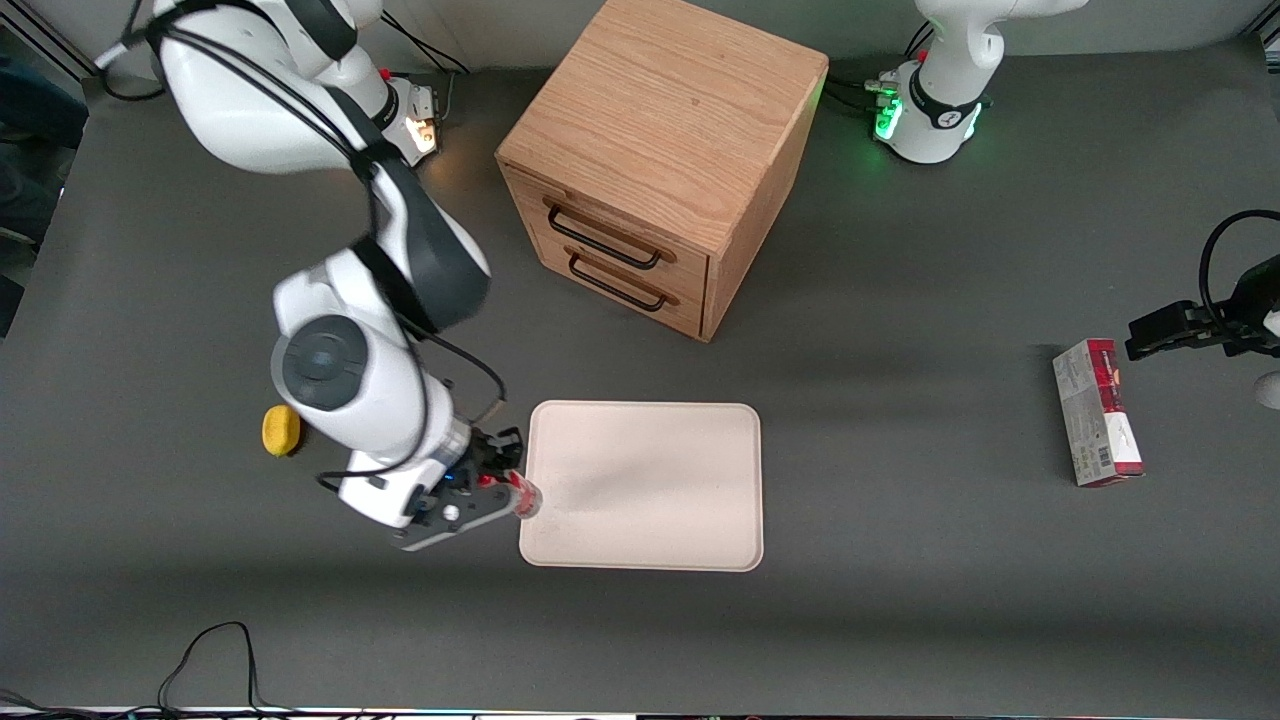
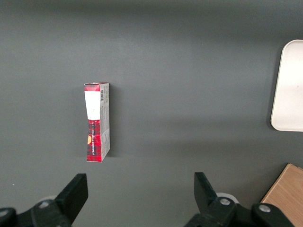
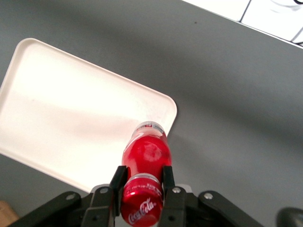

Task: Place coke bottle on tray
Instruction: 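Lift the held bottle and carry it over the white tray, then lower the bottle onto the tray and open the right gripper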

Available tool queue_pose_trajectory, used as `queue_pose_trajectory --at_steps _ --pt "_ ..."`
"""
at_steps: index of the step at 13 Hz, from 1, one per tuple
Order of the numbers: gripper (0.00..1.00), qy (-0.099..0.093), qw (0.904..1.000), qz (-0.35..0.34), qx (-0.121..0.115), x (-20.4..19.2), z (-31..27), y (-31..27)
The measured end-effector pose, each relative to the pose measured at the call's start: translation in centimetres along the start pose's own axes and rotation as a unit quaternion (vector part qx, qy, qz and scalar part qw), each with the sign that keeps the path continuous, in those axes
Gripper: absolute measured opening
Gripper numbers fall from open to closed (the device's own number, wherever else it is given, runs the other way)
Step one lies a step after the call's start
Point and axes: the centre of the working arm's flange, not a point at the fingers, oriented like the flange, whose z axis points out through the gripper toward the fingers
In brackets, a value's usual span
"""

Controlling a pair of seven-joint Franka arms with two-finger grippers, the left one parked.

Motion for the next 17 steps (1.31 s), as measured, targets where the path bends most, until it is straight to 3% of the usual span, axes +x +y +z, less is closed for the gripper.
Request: queue_pose_trajectory --at_steps 4,12,14,17 --pt "0.35 0.014 0.9996 -0.012 -0.019 0.7 4.9 -1.7" --pt "0.36 0.027 0.9993 0.010 -0.024 1.1 8.7 -1.7" --pt "0.51 0.035 0.9989 0.009 -0.031 1.2 8.5 -1.5" --pt "0.84 0.045 0.9984 0.011 -0.031 1.4 7.2 -1.5"
